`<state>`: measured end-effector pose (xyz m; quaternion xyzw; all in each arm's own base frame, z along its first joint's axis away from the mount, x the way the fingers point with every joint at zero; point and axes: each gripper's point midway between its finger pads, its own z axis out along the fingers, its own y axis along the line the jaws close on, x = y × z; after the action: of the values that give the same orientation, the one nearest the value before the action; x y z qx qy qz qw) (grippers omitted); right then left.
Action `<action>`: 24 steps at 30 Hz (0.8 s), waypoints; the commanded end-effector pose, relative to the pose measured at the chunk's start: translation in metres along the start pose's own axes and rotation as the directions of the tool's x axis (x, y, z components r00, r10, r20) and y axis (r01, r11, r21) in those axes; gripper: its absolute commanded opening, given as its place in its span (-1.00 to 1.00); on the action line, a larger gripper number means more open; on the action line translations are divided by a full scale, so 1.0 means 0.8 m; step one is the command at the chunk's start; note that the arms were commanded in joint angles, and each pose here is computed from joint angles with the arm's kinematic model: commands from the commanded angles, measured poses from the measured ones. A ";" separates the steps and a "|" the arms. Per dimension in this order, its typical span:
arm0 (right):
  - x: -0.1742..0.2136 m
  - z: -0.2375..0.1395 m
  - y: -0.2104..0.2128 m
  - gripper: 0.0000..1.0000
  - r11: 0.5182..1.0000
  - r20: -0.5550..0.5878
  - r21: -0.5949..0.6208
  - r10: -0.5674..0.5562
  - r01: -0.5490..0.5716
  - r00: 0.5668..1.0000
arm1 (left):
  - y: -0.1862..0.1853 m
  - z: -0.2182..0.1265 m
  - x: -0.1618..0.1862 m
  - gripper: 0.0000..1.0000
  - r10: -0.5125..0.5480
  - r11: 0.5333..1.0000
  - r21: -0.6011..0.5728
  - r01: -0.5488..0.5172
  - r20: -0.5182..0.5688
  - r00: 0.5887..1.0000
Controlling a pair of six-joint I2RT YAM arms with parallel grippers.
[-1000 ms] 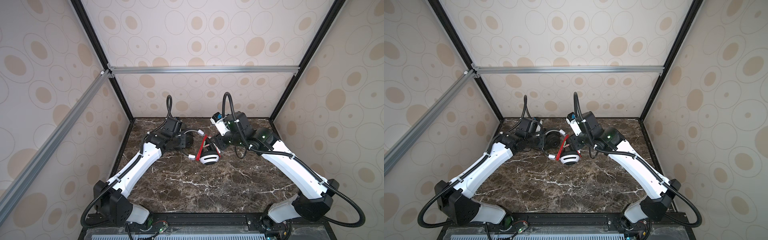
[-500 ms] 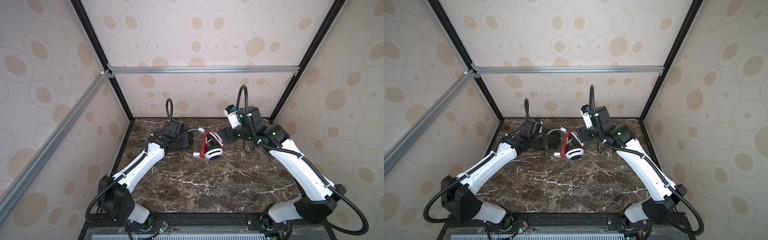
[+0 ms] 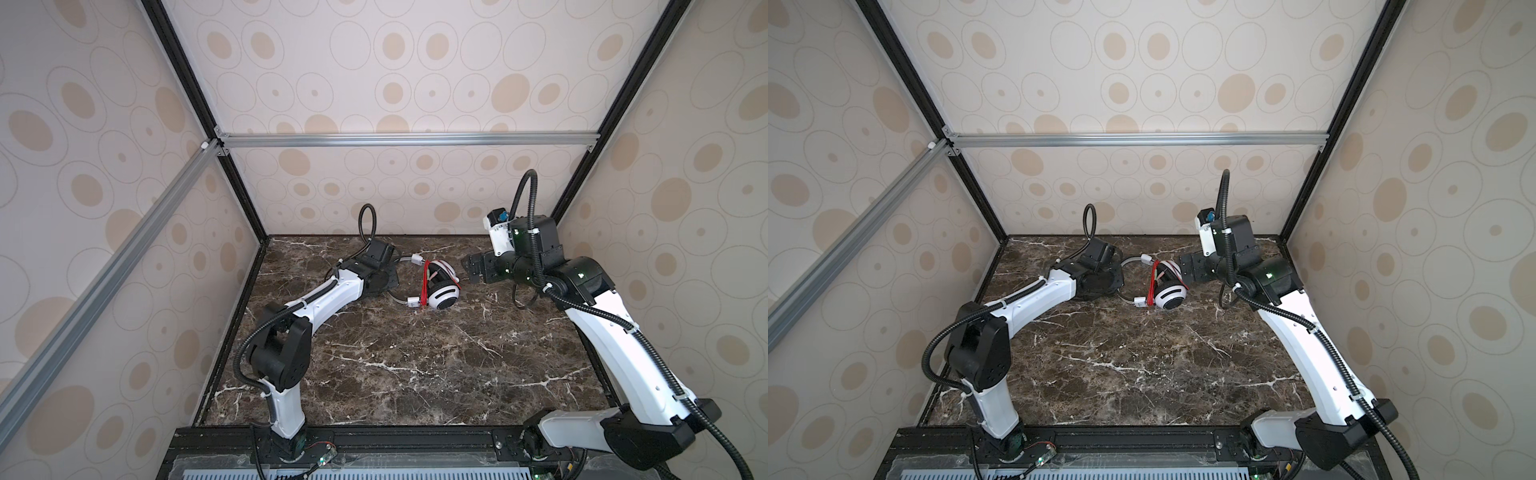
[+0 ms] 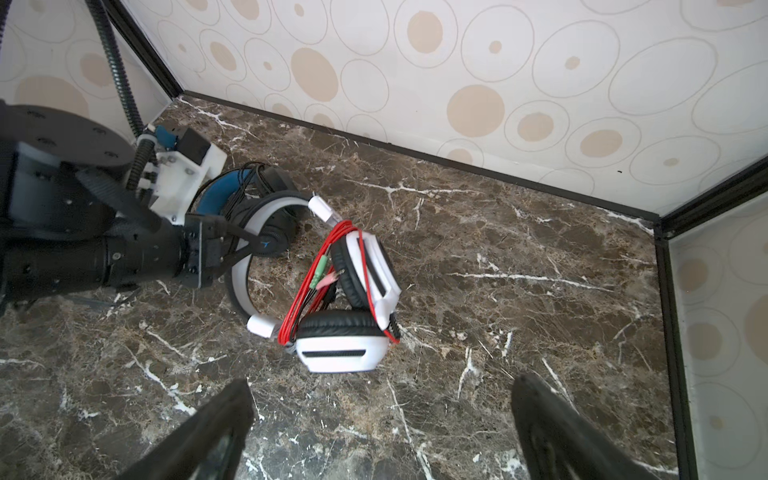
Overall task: Wrap the headphones
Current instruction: 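Set the headphones down and open the left gripper while the right gripper withdraws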
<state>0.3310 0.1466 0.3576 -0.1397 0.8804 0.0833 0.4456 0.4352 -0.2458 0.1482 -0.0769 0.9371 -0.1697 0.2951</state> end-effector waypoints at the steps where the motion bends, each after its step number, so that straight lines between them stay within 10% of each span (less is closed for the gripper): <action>1: 0.014 -0.008 -0.005 0.99 1.000 -0.021 0.009 0.020 -0.019 1.000 | -0.054 -0.009 -0.053 -1.00 -0.090 0.987 0.140 0.075 0.101 0.991; 24: 0.027 -0.010 0.001 0.99 0.998 -0.032 -0.023 0.056 -0.057 0.998 | -0.084 0.115 -0.008 -0.91 -0.111 0.993 0.048 0.111 0.000 0.994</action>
<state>0.3161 0.1429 0.3420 -0.1266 0.8905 0.0963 0.4262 0.4830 -0.3186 0.0756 -0.1015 0.9439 -0.1734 0.2622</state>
